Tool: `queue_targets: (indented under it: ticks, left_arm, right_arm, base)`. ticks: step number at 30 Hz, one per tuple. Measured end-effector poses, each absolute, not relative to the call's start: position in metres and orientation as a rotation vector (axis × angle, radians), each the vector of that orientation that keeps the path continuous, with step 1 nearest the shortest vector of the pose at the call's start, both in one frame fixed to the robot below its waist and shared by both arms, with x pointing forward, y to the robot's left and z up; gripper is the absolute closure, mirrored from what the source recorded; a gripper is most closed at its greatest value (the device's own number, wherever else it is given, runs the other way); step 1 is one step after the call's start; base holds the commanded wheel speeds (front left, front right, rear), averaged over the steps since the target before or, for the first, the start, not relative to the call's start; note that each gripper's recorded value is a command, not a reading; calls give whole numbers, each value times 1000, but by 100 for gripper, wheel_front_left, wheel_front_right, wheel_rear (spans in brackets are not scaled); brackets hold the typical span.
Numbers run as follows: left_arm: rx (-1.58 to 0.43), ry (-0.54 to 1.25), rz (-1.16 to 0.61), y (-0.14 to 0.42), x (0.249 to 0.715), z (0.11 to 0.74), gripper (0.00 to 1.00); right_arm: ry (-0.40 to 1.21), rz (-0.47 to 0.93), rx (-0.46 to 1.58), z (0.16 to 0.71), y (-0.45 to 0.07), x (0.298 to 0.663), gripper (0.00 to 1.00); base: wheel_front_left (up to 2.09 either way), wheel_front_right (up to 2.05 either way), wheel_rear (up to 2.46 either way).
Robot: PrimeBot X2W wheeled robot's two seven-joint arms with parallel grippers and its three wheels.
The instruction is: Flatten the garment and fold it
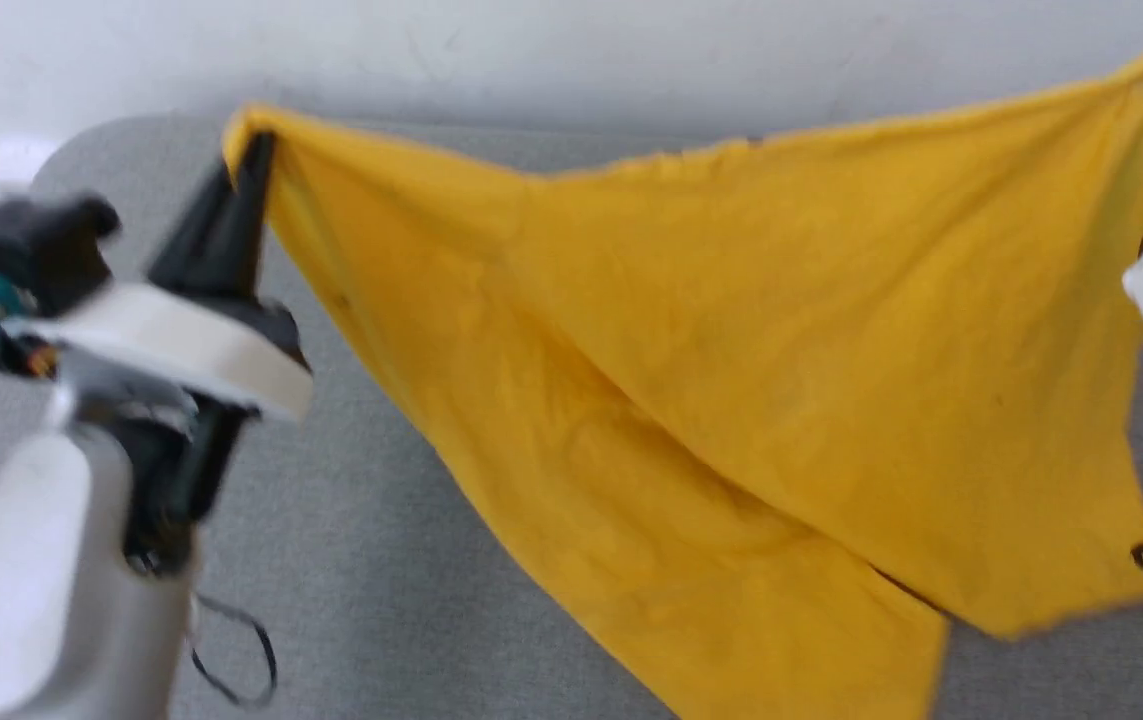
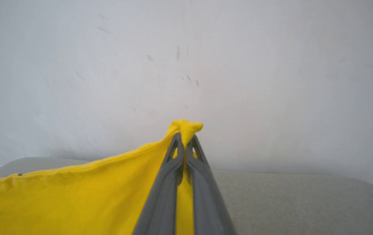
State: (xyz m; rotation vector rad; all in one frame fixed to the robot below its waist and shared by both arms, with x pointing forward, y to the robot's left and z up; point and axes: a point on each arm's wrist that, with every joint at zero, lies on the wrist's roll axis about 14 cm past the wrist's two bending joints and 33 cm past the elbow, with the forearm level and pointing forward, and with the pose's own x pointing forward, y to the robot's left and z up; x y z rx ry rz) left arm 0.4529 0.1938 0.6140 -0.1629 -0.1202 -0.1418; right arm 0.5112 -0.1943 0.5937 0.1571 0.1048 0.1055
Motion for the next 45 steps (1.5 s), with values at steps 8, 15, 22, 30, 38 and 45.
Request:
queue_targets:
  ticks: [8,15,22,30,38,45]
  left_arm:
    - [55,-423,-158,190,468,754,100]
    - [153,-609,-217,160,455,853,100]
    - [171,-548,-230,147,480,872,100]
    - [158,-530,-165,157,539,870,100]
    - [181,-684,-155,150,595,880,100]
    - [169,-721,-132,156,649,852,100]
  right_arm:
    - [-151,132,103,704,-193,494,100]
    - [-288,141,60,776,-196,476,100]
    - [-271,162,37,796,-187,486,100]
    - [-183,123,41,781,-189,537,100]
    - [-194,52,23,767,-202,601,100]
    - [-159,21,11,721,-207,649,100]
  base:
    - [0,0,0]
    - [0,0,0]
    - [0,0,0]
    - [0,0,0]
    - [0,0,0]
    - [0,0,0]
